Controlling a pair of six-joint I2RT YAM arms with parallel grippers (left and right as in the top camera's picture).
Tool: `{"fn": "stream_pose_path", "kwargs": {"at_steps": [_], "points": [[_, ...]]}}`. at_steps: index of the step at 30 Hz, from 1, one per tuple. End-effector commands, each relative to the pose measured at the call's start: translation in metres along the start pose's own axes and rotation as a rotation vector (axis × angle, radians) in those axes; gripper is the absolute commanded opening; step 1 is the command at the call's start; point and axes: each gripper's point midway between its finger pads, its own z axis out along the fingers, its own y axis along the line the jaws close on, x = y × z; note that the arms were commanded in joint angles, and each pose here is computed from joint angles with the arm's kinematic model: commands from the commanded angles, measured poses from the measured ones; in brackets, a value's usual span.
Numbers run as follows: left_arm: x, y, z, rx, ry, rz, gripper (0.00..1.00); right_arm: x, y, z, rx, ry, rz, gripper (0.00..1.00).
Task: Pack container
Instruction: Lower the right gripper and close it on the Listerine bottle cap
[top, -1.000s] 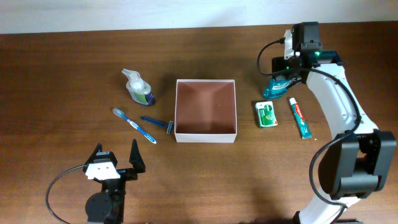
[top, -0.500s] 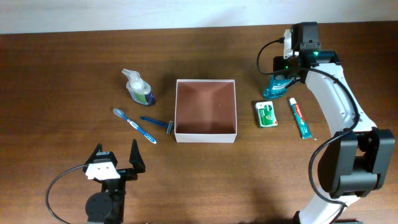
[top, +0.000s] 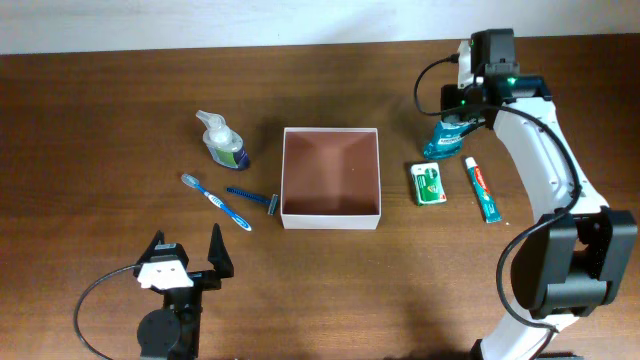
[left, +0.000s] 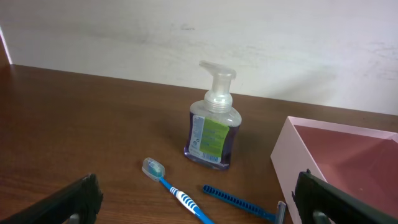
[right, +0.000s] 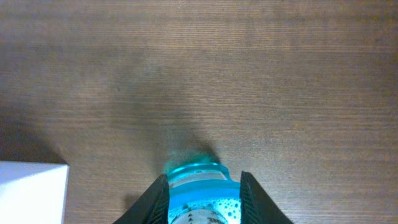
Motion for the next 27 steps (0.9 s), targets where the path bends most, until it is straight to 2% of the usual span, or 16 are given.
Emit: {"fn": "stream_pose_path", "kwargs": {"at_steps": [1, 3, 9, 10, 12, 17, 25, 27], "points": [[0.001, -0.002, 0.000, 0.011, 0.003, 0.017, 0.99, -0.012, 0.001, -0.009, -0.002, -0.031, 0.004, 0.25], [0.001, -0.002, 0.000, 0.011, 0.003, 0.017, 0.99, -0.012, 0.001, -0.009, -0.002, -0.031, 0.004, 0.22], [0.001, -0.002, 0.000, 0.011, 0.003, 0.017, 0.99, -0.009, 0.002, -0.009, -0.003, -0.018, 0.004, 0.22], [0.001, -0.002, 0.000, 0.011, 0.003, 0.017, 0.99, -0.007, 0.002, -0.009, -0.003, -0.013, 0.003, 0.24], [0.001, -0.002, 0.000, 0.011, 0.003, 0.017, 0.99, -0.006, 0.002, -0.009, -0.003, -0.005, 0.003, 0.39], [0.001, -0.002, 0.000, 0.011, 0.003, 0.017, 0.99, -0.004, 0.002, -0.009, -0.003, 0.003, 0.003, 0.42], [0.001, -0.002, 0.000, 0.011, 0.003, 0.017, 0.99, 0.000, 0.002, -0.008, -0.003, 0.015, 0.003, 0.41], [0.001, -0.002, 0.000, 0.011, 0.003, 0.017, 0.99, 0.000, 0.002, -0.008, -0.003, 0.018, 0.003, 0.38]]}}
